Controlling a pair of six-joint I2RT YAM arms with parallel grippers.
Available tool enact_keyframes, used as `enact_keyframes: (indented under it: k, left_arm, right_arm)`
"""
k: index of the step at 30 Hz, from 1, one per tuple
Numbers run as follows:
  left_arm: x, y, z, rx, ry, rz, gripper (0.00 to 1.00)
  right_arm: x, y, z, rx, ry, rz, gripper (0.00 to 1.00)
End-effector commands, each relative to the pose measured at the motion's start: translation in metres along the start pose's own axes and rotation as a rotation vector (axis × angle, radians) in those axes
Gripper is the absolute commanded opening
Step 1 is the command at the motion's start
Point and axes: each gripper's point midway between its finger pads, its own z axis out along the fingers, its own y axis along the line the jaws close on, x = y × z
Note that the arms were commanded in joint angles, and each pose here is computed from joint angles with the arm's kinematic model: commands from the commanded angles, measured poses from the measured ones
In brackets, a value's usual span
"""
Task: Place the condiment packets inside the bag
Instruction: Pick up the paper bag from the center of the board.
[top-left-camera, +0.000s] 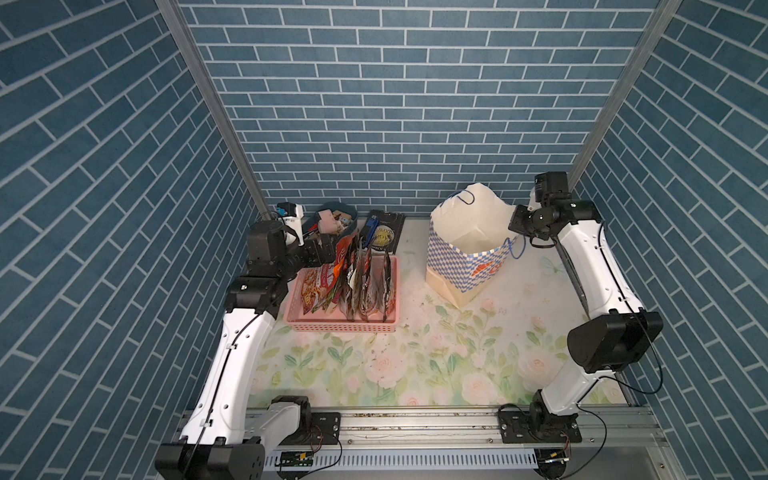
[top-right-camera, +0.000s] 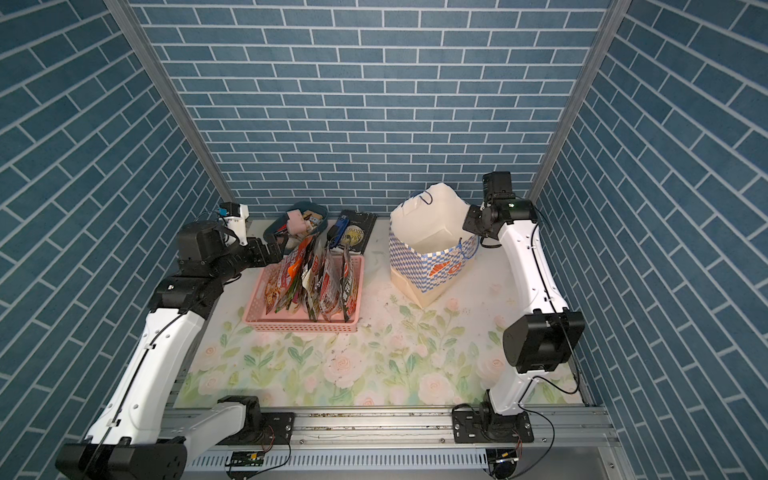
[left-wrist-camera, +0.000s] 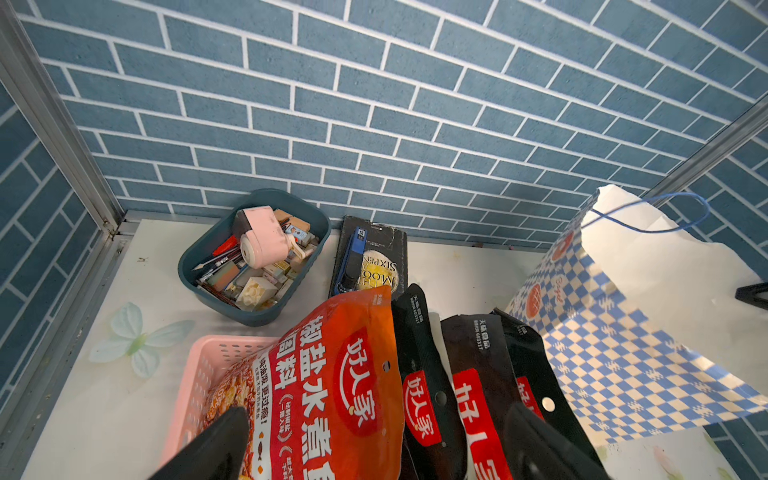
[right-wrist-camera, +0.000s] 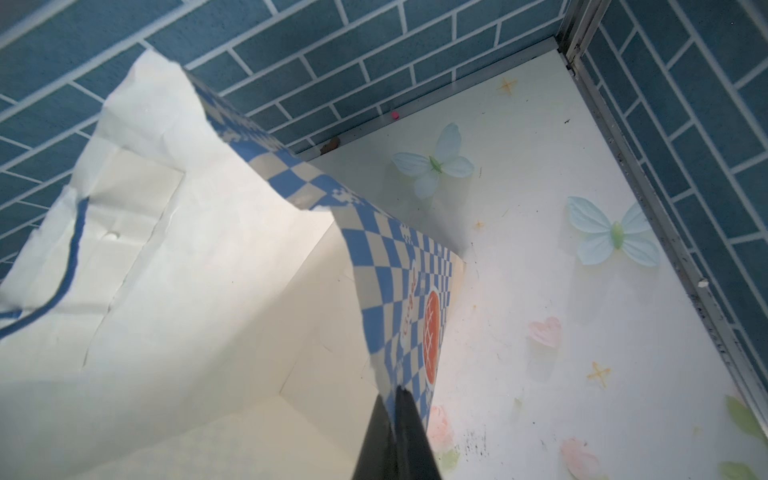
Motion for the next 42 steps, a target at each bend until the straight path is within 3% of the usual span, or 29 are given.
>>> enact_keyframes:
  k: [1,10,18,25,30,33,37,42]
  left_arm:
    - [-0.011,-0.013,-0.014,0.039,-0.019,0.034,1.00]
    - [-0.015,-0.037,-0.024,0.158,-0.019,0.046,1.00]
    - [-0.003,-0.091,-0.027,0.313,0.029,0.096,1.00]
    - [0.013,-0.139,-0.022,0.387,0.092,0.130,1.00]
    - [0.015,-0.139,-0.013,0.321,0.128,0.113,1.00]
    - [0.025,-0.156,-0.012,0.296,0.213,0.080,1.00]
    - [0.056,-0.206,-0.030,0.366,0.315,0.121,1.00]
    - [0.080,-0.214,-0.060,0.366,0.355,0.170,1.00]
  right_arm:
    - [0.014,-0.008,-0.017,0.025,0.087,-0.106,0.00]
    - [0.051,0.041,-0.066,-0.349,0.132,-0.230,0.00]
    - [0.096,0.084,-0.071,-0.611,0.235,-0.234,0.00]
    - [0.117,0.072,-0.053,-0.575,0.278,-0.213,0.00]
    - [0.114,0.072,-0.063,-0.574,0.254,-0.228,0.00]
    - [0.113,0.067,-0.066,-0.544,0.245,-0.206,0.00]
    - [0.112,0.064,-0.069,-0.525,0.206,-0.131,0.00]
    - [0.112,0.062,-0.069,-0.519,0.184,-0.082,0.00]
